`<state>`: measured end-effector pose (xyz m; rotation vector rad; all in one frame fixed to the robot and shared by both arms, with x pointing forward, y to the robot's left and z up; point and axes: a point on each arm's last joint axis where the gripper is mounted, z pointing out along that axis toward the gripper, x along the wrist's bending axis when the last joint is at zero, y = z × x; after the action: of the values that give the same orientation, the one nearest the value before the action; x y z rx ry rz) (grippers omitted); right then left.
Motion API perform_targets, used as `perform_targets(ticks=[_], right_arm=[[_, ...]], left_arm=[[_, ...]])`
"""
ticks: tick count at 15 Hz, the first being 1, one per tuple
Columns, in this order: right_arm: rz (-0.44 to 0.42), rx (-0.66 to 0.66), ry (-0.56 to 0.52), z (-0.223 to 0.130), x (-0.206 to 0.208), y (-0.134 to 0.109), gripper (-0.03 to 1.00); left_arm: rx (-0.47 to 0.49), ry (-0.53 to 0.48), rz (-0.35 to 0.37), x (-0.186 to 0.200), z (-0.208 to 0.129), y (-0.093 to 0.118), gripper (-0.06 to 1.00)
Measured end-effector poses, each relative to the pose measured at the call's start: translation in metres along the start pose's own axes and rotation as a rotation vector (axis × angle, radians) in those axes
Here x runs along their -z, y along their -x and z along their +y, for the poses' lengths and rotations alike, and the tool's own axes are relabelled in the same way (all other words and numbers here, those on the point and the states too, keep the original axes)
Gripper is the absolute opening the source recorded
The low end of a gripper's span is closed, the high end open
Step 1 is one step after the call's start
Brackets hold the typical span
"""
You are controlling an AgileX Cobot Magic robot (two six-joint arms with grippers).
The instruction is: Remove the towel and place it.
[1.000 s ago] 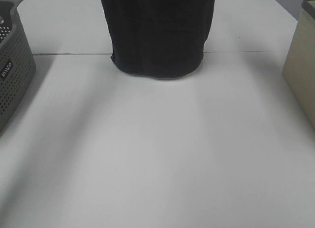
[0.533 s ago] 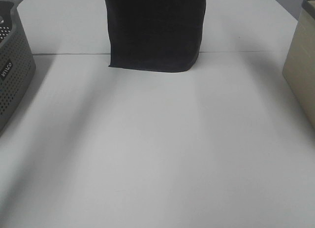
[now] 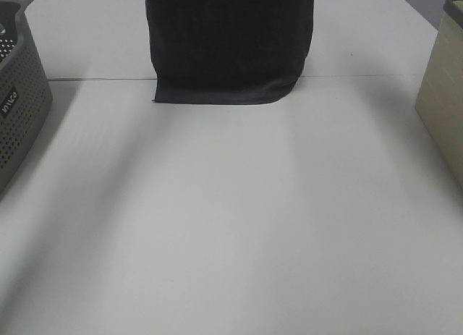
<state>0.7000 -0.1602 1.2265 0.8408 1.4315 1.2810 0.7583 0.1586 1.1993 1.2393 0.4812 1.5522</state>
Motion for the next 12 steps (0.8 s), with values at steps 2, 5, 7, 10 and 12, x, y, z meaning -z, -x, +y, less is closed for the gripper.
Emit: perform_targets(ticks=[2,5,7,10,12], right_arm=[[0.019,-0.028,-0.073,0.003,0.007,0.000,0.01],[0.070,-0.074,-0.237,0.010,0.028,0.000,0.01],[0.139,-0.121,-0.399,0.015,0.050,-0.003,0.01],[0.226,-0.153,-0.609,0.011,0.072,-0.010,0.01],[0.280,-0.157,-0.758,0.005,0.086,-0.013,0.01]], left_arm=[[0.033,-0.104,-0.024,0.003,0.008,-0.002,0.00],[0.082,-0.379,-0.090,0.019,0.030,-0.008,0.00],[0.170,-0.590,-0.167,0.041,0.050,-0.017,0.00],[0.247,-0.800,-0.289,0.069,0.069,-0.021,0.00],[0.280,-0.918,-0.359,0.084,0.074,-0.020,0.00]])
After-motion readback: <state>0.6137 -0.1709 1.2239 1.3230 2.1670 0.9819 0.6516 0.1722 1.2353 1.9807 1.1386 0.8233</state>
